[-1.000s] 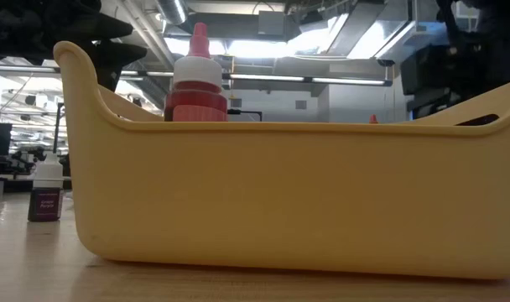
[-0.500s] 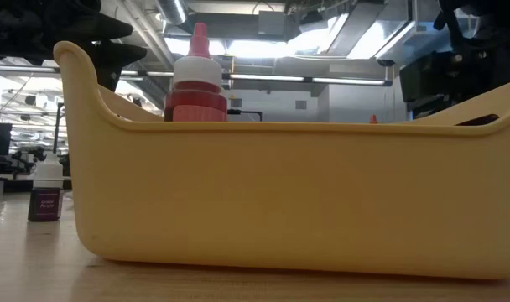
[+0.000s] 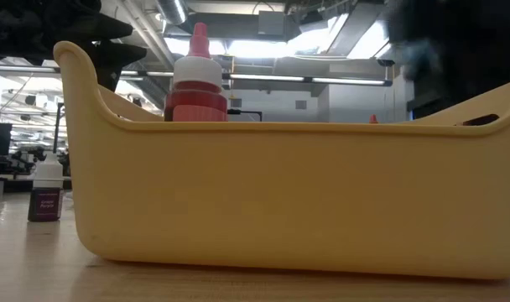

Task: Pick & Place food coloring
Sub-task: Put the right small red food coloring bottle into the yellow bin

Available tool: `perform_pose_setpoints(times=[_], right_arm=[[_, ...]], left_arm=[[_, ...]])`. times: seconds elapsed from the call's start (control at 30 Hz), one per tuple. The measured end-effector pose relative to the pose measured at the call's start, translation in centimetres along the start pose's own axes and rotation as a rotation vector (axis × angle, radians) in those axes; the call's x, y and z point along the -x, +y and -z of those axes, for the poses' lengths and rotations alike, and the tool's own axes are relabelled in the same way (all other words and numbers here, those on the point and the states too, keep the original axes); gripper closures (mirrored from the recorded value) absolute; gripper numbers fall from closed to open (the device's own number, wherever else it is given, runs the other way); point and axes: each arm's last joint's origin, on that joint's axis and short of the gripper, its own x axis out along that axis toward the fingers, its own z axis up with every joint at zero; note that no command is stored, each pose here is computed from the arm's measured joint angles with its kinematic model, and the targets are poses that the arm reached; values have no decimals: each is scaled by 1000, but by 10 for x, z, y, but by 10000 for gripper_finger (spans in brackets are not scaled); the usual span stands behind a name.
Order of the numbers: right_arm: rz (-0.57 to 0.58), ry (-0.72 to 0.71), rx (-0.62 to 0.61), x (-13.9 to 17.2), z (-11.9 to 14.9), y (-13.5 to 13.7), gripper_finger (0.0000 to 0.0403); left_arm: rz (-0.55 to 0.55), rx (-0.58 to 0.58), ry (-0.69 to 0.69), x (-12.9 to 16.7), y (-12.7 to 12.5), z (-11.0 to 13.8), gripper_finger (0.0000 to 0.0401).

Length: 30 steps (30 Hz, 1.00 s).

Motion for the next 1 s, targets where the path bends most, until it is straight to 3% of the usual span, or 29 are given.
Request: perform_pose_setpoints(times=[0.2,0.4,0.7,1.0], right_arm=[[-69,-195,18,45,-38,12,320],[-94,-244,133,53,-73,34,322],[-160,-189,235,18,-113,70,317],[-134,-84,250,-29,-118,85,316]], left_arm=[[0,0,0,0,0,0,230],[1,1,0,0,0,0,230],[1,2,1,0,0,0,230],[3,1,4,0,0,0,230]])
